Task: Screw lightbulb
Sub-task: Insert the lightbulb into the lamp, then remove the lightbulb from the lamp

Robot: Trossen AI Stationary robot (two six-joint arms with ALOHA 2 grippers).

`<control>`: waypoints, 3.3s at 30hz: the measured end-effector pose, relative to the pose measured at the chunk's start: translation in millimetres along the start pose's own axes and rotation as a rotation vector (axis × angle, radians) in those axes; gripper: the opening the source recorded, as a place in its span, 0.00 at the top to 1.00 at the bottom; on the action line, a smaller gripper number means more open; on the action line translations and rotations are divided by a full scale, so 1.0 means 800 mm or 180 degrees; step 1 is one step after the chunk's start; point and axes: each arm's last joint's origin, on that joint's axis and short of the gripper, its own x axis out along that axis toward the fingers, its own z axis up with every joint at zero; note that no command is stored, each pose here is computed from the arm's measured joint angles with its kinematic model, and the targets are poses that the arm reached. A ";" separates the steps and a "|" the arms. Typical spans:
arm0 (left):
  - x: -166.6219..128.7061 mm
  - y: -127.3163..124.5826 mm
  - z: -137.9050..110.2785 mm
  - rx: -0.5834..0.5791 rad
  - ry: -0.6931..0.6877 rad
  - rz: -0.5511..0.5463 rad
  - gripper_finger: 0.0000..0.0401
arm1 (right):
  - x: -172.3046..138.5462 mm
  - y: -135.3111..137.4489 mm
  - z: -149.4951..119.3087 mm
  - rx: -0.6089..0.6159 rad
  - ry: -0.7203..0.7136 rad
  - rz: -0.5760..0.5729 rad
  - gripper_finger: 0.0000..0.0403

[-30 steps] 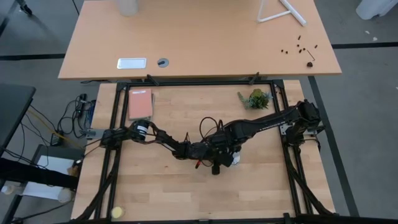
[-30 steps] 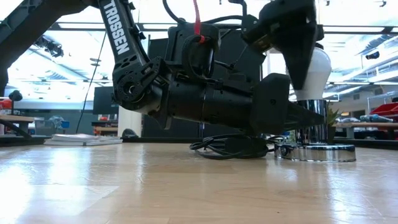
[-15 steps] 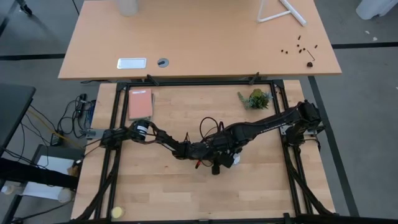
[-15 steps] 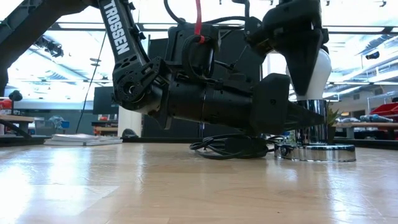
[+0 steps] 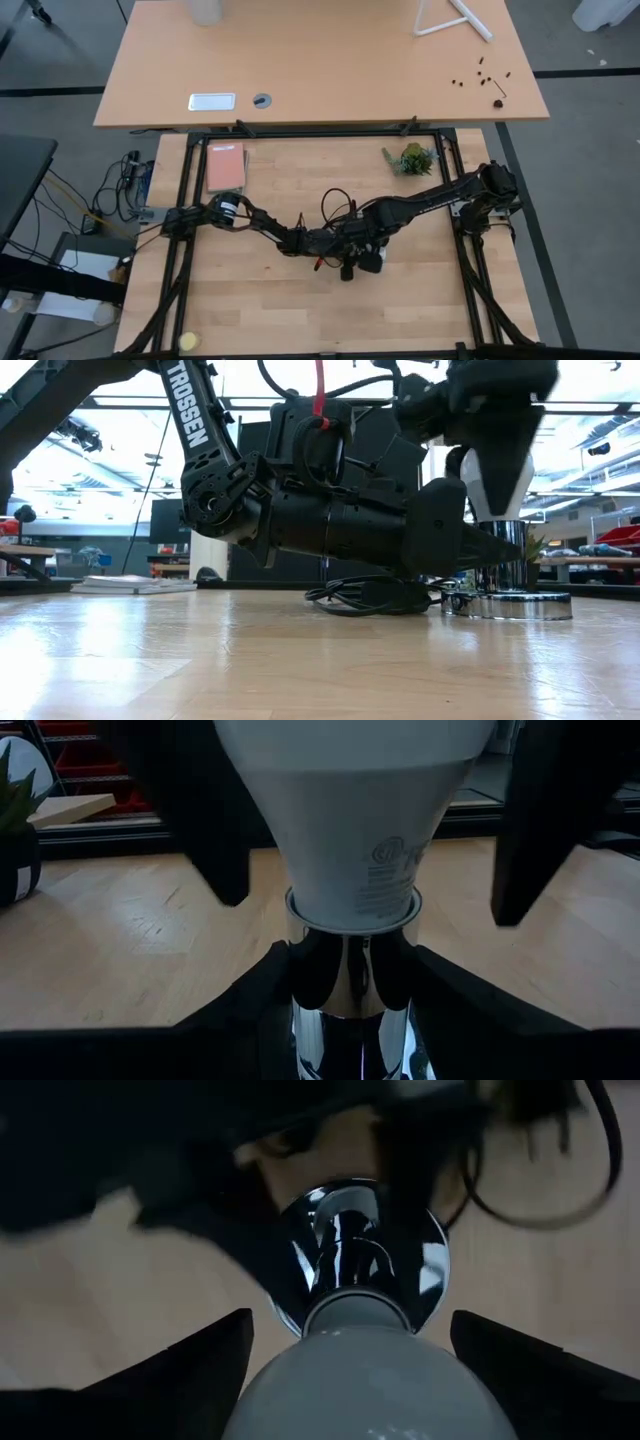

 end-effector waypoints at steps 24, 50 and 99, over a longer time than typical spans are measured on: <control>0.000 0.000 0.000 -0.0007 0.0007 -0.0009 0.56 | 0.001 0.009 -0.007 -0.3823 0.0061 -0.0178 0.14; 0.000 0.000 -0.001 0.0010 0.0020 -0.0015 0.56 | 0.002 0.011 -0.004 -0.2636 -0.0059 -0.0158 0.34; 0.000 0.000 -0.001 0.0005 0.0019 0.0002 0.56 | 0.001 0.009 -0.008 0.0279 0.0119 0.0010 0.38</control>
